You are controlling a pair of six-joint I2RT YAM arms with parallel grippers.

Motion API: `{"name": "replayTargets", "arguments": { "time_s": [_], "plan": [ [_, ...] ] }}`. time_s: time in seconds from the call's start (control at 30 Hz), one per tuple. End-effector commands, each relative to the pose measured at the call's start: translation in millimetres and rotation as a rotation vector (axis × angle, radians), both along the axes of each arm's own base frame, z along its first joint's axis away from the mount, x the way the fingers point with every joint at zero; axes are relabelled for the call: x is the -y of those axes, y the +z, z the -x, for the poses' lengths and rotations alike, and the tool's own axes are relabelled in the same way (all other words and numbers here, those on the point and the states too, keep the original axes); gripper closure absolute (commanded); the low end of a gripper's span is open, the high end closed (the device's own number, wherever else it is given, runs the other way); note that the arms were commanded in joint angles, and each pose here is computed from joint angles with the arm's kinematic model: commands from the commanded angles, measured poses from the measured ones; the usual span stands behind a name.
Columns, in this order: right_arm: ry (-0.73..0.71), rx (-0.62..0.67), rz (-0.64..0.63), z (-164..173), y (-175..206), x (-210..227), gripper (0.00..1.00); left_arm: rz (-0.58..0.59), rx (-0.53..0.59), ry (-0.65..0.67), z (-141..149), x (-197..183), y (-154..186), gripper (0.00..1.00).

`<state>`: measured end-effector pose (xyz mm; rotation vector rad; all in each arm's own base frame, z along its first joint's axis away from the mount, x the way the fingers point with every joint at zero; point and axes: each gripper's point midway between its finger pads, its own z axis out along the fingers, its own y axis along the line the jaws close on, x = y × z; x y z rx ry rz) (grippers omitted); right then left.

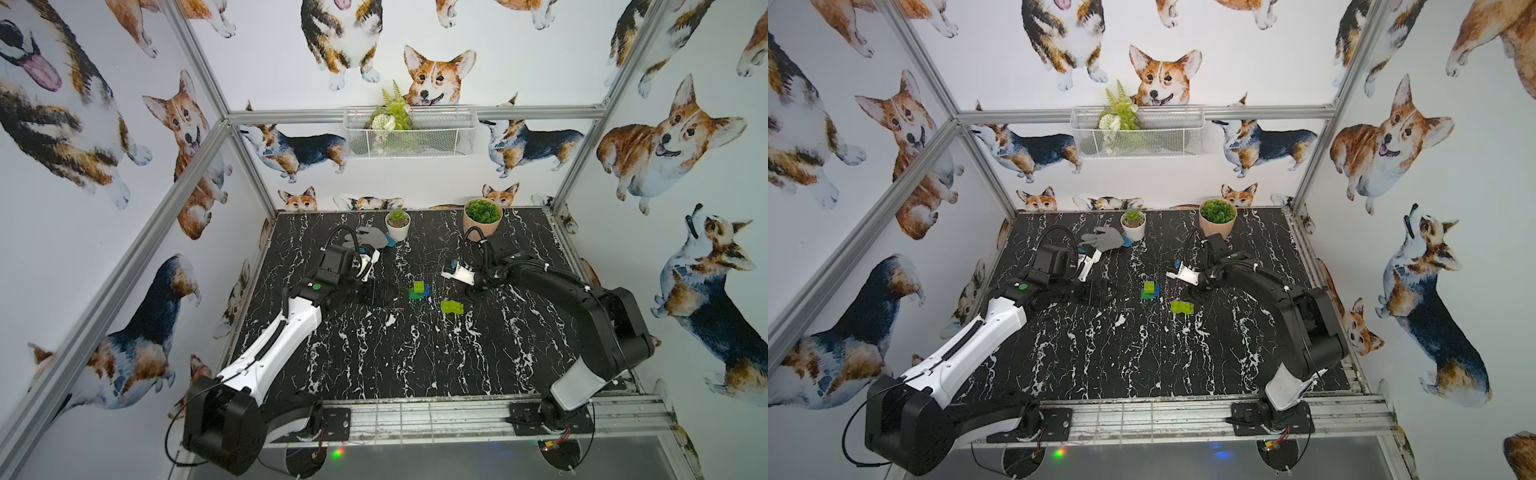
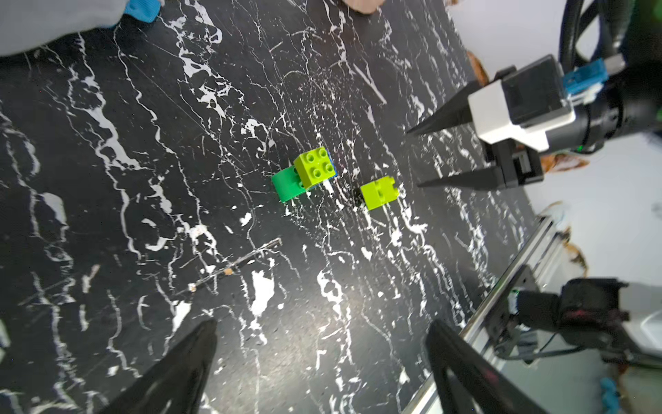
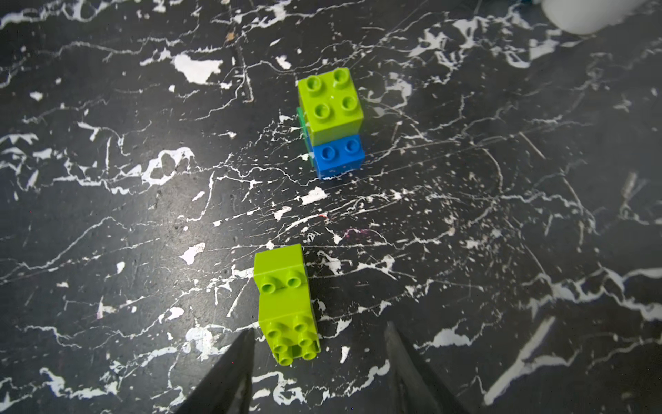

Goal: Assemble the letter s with lego
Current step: Pick up the lego brick from the center of the board.

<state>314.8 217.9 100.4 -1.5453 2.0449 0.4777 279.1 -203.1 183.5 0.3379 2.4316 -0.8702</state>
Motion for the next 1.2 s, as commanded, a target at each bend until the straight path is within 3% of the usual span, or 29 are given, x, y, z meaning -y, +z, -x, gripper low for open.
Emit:
{"name": "replayTargets", "arguments": {
  "time_s": [0.0,0.2,0.53,0.73,1.17],
  "plan": [
    [-0.185,-0.029,-0.172,-7.4,19.3,-0.1,0.32,0.181,-0.002,0.139,-14.5,29.1,23.8,0.06],
    [-0.519,-0.075,-0.296,-12.8,35.3,26.7,0.3,0.169,-0.049,0.164,-9.6,70.6,5.1,0.09],
    [-0.789,-0.193,-0.422,6.2,46.7,70.1,0.27,0.203,-0.156,0.159,1.4,133.8,-48.6,0.22],
    [-0.883,-0.293,-0.545,15.6,42.0,80.1,0.25,0.192,-0.207,0.156,-1.6,157.4,-80.5,0.28],
    [-0.901,-0.338,-0.544,22.5,29.3,82.2,0.23,0.153,-0.248,0.138,-11.1,175.9,-122.0,0.49]
  ]
}}
